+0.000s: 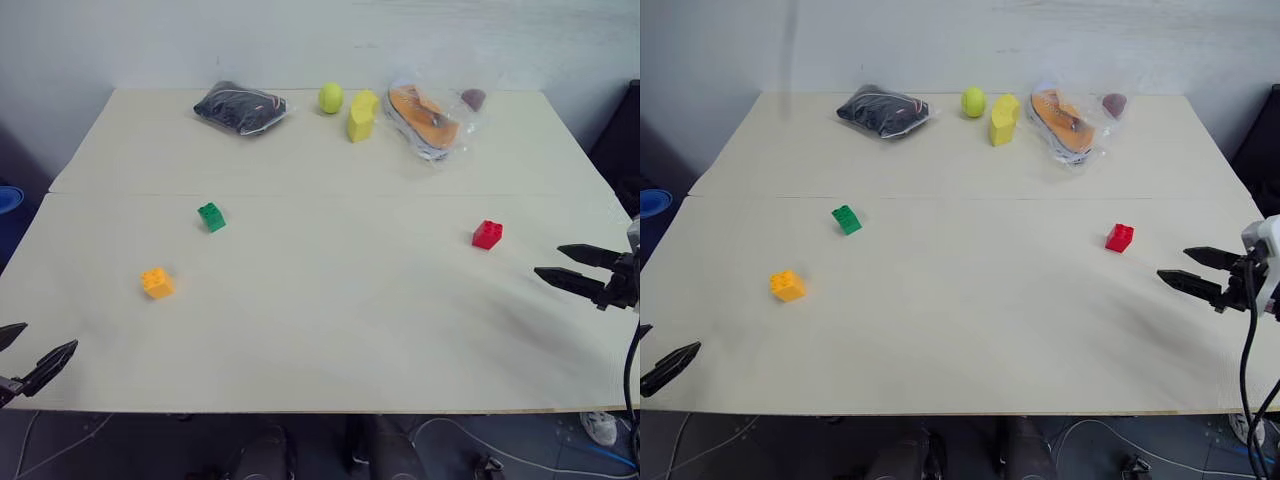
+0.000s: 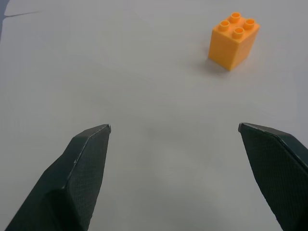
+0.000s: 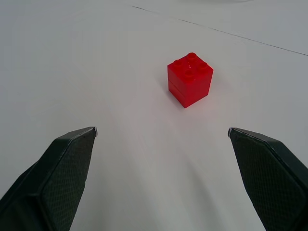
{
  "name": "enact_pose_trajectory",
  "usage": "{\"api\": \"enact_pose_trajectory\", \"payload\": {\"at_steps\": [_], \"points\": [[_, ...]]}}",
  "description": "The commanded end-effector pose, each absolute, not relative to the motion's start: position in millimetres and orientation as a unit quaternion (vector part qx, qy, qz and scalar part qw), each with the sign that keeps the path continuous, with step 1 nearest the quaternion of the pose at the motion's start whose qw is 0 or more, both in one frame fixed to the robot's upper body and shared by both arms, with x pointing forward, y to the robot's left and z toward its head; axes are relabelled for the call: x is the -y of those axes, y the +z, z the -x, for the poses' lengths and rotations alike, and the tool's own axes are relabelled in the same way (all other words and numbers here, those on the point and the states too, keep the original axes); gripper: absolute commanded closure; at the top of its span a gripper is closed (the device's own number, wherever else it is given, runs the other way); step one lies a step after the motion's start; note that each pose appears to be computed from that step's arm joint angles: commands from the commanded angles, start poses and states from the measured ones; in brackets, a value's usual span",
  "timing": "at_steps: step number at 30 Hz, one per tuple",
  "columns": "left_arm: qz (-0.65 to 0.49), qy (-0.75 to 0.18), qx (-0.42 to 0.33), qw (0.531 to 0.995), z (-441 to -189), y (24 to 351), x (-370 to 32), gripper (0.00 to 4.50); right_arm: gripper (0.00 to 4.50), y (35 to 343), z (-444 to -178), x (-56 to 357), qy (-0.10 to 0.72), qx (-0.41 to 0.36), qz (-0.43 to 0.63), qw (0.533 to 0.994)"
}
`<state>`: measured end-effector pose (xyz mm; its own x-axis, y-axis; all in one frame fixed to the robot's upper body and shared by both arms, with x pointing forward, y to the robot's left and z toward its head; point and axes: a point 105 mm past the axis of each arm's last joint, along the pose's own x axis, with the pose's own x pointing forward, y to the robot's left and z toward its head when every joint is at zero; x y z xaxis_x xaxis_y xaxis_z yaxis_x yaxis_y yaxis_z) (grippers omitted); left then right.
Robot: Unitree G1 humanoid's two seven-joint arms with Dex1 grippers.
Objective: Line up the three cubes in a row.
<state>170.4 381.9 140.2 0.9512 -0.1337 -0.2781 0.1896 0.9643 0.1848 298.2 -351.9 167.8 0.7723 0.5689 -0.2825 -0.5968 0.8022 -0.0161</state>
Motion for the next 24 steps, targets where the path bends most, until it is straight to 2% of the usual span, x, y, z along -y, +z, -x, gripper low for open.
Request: {"api": "enact_pose_trajectory", "payload": {"at_steps": [1,12,16,21,24], "points": [[-0.113,-0.073,-0.12,0.984,-171.3,149.1,-380.6,0.02,0.0,175.3,-297.8,345.2,0.315,-0.116,0.058,0.94],[-0.125,-0.074,-0.125,0.981,-177.9,149.2,-377.3,0.02,0.0,178.2,-298.1,345.5,0.298,-0.109,0.066,0.946],[-0.13,-0.063,-0.117,0.983,-187.5,150.3,-374.5,0.02,0.0,178.9,-310.0,347.9,0.247,-0.083,0.093,0.961],[-0.143,-0.133,-0.09,0.977,-213.9,166.8,-337.0,0.02,0.0,182.5,-327.4,324.9,0.185,-0.054,0.08,0.978],[-0.136,-0.226,-0.062,0.963,-229.1,181.0,-291.6,0.02,0.0,192.2,-336.8,308.5,0.149,-0.02,0.049,0.988]]}}
